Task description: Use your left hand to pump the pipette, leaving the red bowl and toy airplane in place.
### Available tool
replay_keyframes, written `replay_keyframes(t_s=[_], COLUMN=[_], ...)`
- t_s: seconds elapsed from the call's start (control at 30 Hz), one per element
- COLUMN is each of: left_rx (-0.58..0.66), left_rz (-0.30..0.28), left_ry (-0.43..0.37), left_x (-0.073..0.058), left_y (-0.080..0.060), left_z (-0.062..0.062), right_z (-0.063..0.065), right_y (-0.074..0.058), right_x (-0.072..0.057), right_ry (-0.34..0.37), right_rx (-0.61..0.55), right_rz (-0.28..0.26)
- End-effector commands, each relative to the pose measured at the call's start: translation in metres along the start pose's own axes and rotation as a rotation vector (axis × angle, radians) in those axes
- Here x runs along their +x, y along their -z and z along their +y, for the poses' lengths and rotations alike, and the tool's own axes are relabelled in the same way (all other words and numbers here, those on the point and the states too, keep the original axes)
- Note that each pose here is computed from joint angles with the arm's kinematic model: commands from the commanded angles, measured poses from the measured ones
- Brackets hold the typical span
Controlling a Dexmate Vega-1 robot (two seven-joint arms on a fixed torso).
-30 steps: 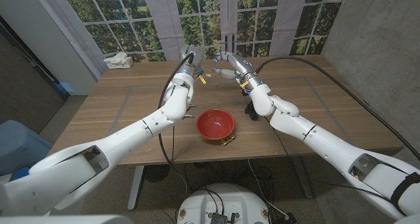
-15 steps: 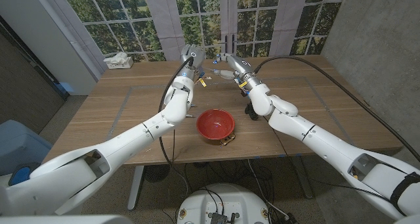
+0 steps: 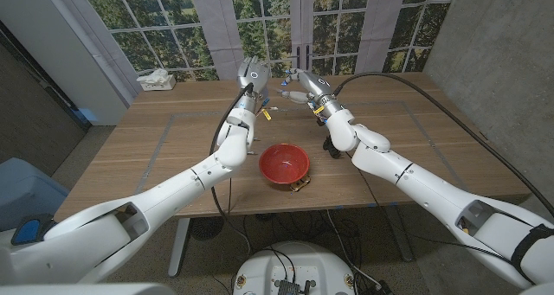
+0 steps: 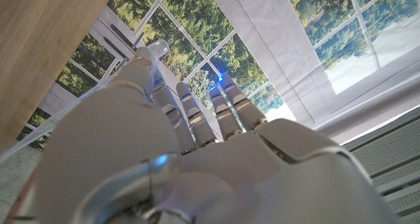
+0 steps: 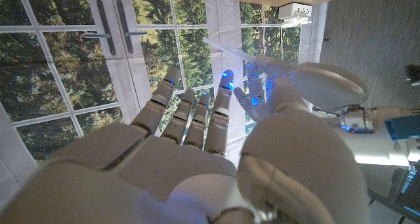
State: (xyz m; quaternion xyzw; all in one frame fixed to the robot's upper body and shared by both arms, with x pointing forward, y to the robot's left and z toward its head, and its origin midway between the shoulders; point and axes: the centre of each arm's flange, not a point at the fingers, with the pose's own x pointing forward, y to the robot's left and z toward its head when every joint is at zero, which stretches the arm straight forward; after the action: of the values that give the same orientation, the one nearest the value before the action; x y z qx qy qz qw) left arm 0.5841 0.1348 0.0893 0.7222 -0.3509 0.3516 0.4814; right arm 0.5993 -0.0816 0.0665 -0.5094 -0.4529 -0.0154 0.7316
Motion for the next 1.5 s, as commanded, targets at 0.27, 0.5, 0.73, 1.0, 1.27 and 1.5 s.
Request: replay_keyframes(t_s=[0.27, 0.5, 0.73, 1.0, 1.27, 1.5], left_rx=[-0.003, -0.005, -0.025, -0.028, -0.035, -0.032], left_rz=[-0.006, -0.012, -0.015, -0.014, -0.009, -0.005], left_ry=[-0.111, -0.119, -0.148, -0.166, -0.185, -0.191], left_x=[-0.008, -0.009, -0.014, -0.018, -0.022, -0.023], left_y=[-0.006, -0.010, -0.012, -0.012, -0.011, -0.010], left_z=[-0.010, -0.011, -0.012, -0.011, -0.009, -0.010], right_z=[0.004, 0.003, 0.003, 0.003, 0.003, 0.005], right_y=[0.006, 0.008, 0.009, 0.008, 0.007, 0.003], right_x=[0.008, 0.006, 0.004, 0.002, 0.001, 0.002], right_ry=[0.029, 0.048, 0.066, 0.083, 0.079, 0.056], right_rx=[0.005, 0.019, 0.009, 0.003, -0.013, -0.049], right_rz=[-0.005, -0.016, -0.014, -0.018, -0.019, -0.012])
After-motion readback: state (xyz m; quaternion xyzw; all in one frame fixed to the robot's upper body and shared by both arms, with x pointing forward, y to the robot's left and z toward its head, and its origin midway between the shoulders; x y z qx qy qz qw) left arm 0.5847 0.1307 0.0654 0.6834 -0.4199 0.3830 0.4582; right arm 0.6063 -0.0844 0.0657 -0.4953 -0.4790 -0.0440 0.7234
